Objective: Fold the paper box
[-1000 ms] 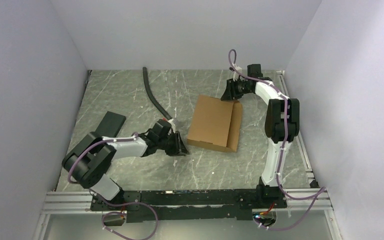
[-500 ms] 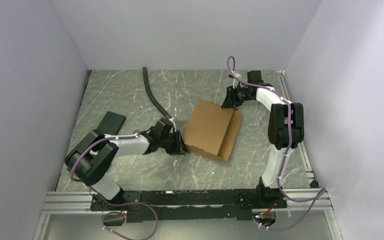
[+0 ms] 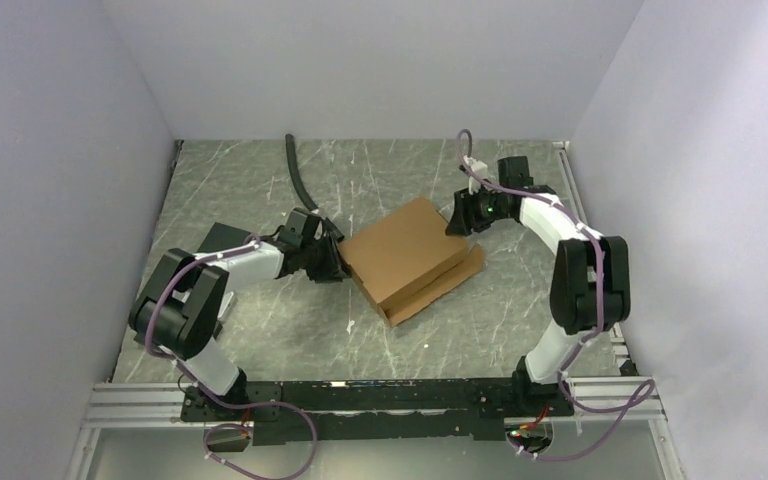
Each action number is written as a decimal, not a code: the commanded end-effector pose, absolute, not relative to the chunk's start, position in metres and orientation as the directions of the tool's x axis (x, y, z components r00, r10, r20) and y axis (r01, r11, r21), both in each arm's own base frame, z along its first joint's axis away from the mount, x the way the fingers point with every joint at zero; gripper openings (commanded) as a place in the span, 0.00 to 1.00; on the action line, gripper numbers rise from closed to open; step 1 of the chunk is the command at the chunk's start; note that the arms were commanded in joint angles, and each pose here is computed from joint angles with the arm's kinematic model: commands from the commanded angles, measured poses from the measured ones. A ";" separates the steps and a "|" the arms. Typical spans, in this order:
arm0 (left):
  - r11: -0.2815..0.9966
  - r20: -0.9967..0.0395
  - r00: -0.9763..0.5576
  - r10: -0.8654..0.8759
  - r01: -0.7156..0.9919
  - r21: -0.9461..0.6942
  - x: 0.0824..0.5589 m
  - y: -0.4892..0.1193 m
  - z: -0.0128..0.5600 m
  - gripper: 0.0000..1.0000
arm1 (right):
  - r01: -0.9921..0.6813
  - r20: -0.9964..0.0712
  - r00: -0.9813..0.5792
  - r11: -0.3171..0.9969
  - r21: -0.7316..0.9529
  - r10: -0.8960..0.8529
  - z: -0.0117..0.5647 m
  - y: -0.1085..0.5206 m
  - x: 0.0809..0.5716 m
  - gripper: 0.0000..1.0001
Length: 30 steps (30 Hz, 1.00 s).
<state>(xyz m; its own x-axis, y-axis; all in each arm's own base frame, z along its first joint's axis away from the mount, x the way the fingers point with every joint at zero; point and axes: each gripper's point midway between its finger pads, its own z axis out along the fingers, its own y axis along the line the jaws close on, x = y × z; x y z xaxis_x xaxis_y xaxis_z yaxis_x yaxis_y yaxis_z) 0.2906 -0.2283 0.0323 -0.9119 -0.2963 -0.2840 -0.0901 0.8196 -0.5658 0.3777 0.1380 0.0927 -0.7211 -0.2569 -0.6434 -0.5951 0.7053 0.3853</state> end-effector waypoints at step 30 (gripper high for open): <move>0.738 -0.687 -0.722 0.085 0.509 -0.444 0.399 -0.274 0.170 0.71 | -0.317 -0.664 -0.743 0.829 0.461 0.085 0.083 0.036 0.322 0.50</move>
